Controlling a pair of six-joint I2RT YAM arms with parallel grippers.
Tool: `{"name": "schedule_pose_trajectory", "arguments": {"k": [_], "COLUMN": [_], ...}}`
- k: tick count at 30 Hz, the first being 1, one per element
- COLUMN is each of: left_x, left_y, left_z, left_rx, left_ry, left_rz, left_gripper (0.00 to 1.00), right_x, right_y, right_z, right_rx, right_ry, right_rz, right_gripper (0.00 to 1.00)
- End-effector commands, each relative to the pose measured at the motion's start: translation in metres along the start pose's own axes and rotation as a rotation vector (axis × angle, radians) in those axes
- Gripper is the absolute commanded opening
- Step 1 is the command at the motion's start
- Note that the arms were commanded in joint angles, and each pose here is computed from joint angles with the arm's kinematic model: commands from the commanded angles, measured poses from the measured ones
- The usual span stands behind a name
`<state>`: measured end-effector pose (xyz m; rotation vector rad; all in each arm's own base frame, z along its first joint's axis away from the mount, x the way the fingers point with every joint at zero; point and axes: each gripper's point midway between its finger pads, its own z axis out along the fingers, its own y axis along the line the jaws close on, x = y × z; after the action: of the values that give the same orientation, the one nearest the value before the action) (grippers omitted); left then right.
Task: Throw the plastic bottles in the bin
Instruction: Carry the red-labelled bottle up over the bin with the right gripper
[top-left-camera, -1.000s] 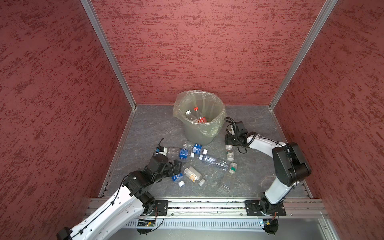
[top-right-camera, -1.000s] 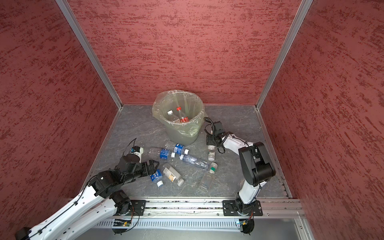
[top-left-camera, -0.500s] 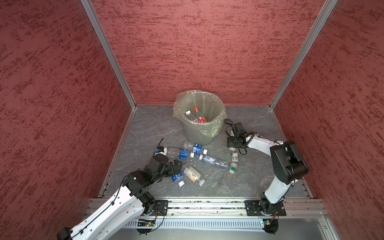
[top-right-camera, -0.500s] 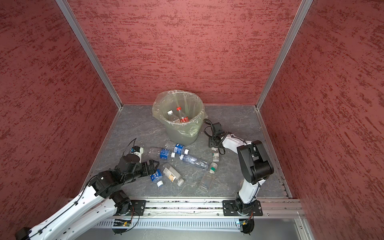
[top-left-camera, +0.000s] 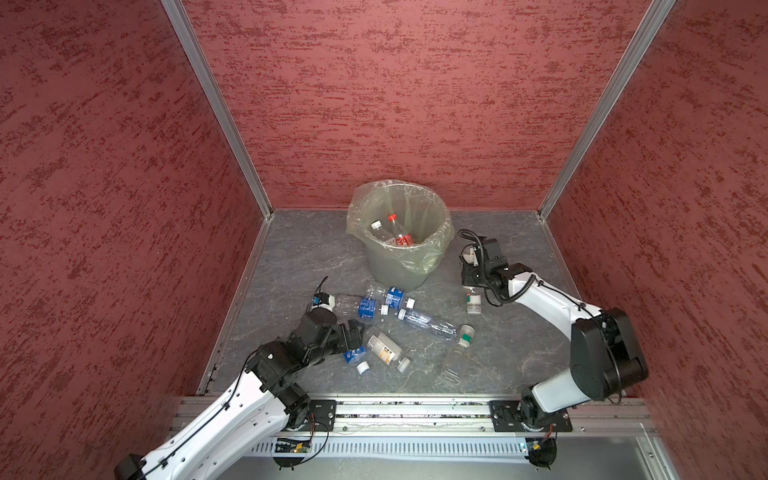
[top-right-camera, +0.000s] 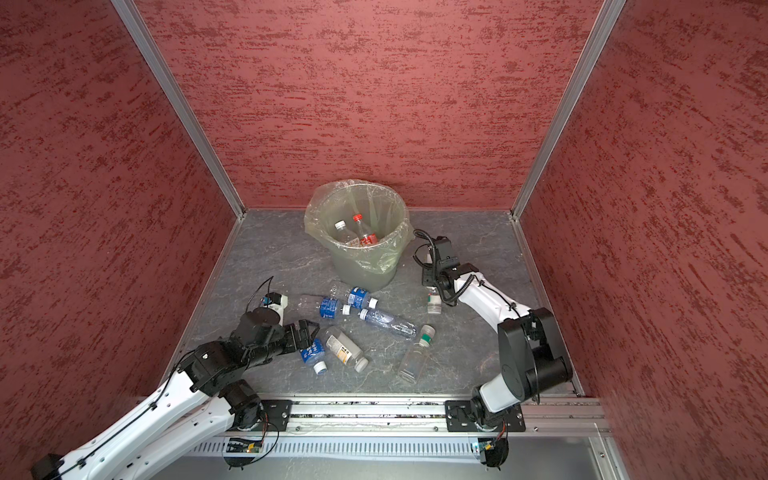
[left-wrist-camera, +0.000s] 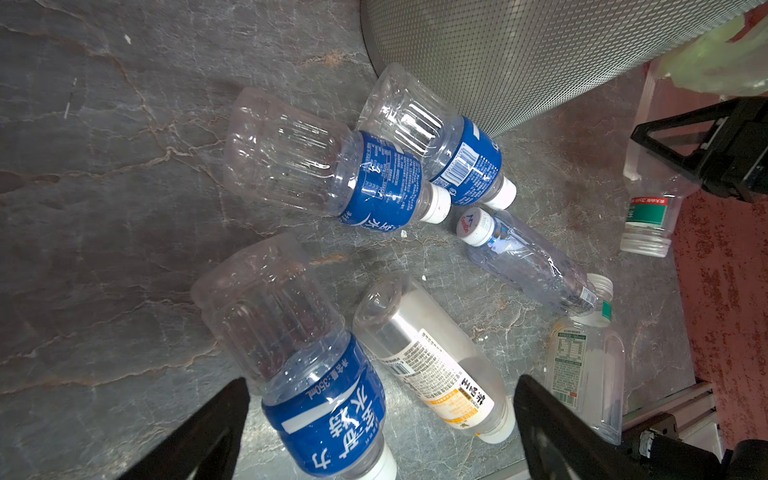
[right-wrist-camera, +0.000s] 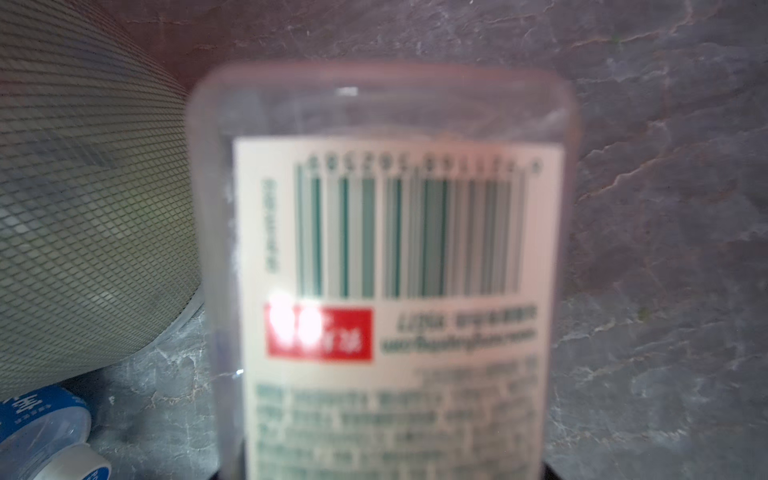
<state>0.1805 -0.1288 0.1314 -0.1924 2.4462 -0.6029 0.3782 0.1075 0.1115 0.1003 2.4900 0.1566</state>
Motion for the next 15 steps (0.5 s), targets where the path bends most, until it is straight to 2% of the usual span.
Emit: {"name": "schedule_pose_trajectory", "arguments": {"k": [1, 15], "left_x": [-0.002, 0.002], "left_y": [-0.003, -0.004], "left_z": [0.003, 0.008], "left_rx": [0.015, 0.018], "left_ry": [-0.008, 0.015], "left_rz": [-0.008, -0.016], "left_gripper": [0.99, 0.99], "right_x": [-0.001, 0.005], "right_y": [-0.003, 0.026], "right_z": [-0.023, -0.111], "right_rx": [0.016, -0.118], "right_ry": [-0.038, -0.189], "right_rz": [-0.002, -0.047], "right_gripper": [0.49, 0.46]}}
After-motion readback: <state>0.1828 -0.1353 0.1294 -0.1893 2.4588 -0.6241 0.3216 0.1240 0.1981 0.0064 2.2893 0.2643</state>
